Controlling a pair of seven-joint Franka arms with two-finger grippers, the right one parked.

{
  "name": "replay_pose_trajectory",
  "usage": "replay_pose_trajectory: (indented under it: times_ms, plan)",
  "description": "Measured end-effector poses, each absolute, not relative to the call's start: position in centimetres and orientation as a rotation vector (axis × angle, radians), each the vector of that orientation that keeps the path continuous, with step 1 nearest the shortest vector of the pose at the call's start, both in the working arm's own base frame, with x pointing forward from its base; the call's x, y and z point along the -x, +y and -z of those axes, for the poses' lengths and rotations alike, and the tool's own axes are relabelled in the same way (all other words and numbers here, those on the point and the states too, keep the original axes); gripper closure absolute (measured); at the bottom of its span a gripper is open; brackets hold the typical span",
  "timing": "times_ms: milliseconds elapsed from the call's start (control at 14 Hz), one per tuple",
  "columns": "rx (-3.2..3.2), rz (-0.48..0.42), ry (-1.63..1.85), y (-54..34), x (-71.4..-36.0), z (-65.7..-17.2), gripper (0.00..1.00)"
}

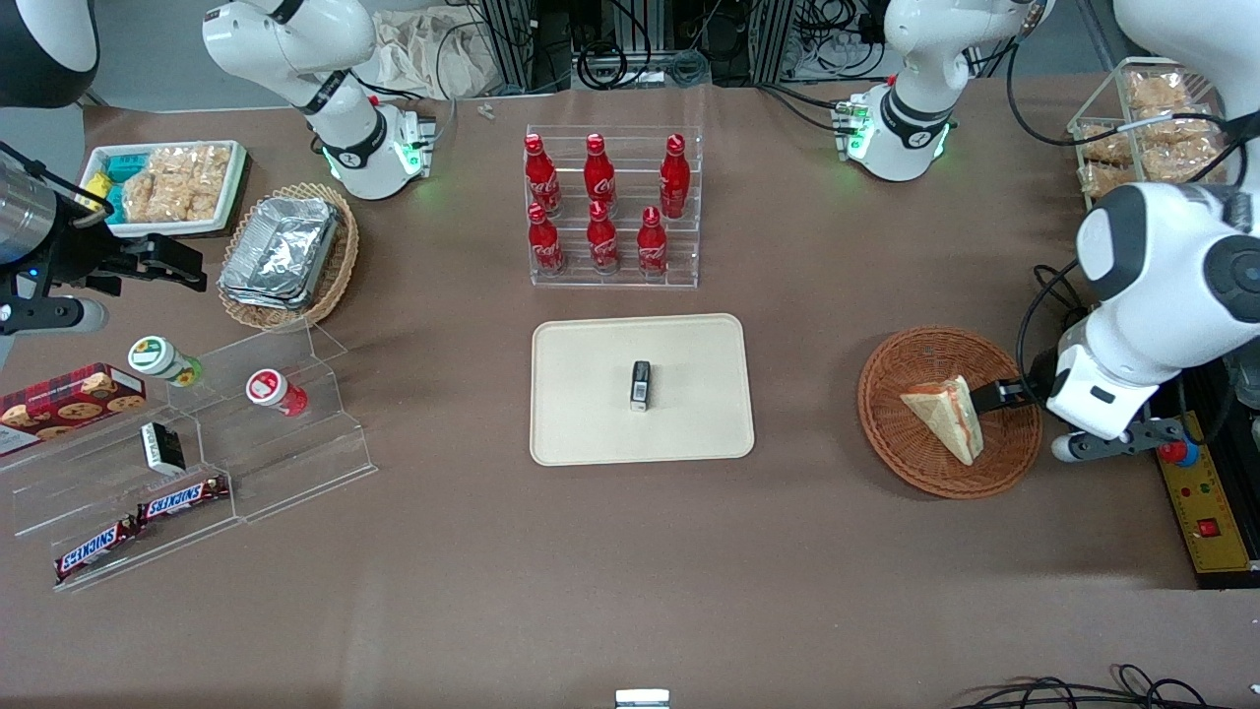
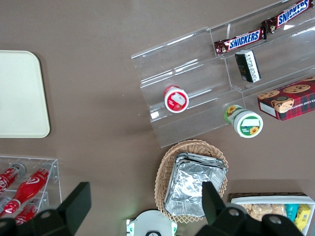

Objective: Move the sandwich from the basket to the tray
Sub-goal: 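Move the left gripper down over the sandwich in the wicker basket, then close the left gripper on the triangular sandwich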

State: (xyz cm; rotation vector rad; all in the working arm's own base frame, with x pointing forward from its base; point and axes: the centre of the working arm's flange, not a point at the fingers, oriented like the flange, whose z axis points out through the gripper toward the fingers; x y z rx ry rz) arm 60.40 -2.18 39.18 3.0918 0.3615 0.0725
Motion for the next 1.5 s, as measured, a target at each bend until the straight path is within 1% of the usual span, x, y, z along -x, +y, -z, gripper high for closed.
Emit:
replay_pose_trajectory:
  times_ms: [143,357,571,929,1143,1214,1500]
  plan:
    - [-3.051,-0.100,0.560,-1.8,-59.1,-35.9,0.00]
    - [-3.011,-0.053,0.741,-2.2,-58.1,-33.3,0.00]
    - [-2.963,-0.056,0.865,-2.3,-57.9,-31.2,0.00]
    - [-2.927,0.014,0.952,-2.4,-57.0,-26.5,0.00]
    - [-2.918,0.048,0.961,-2.5,-56.7,-24.6,0.00]
    - [-2.913,0.046,0.965,-2.5,-56.8,-24.3,0.07]
    - [-2.894,0.011,0.991,-2.4,-57.4,-24.9,0.52]
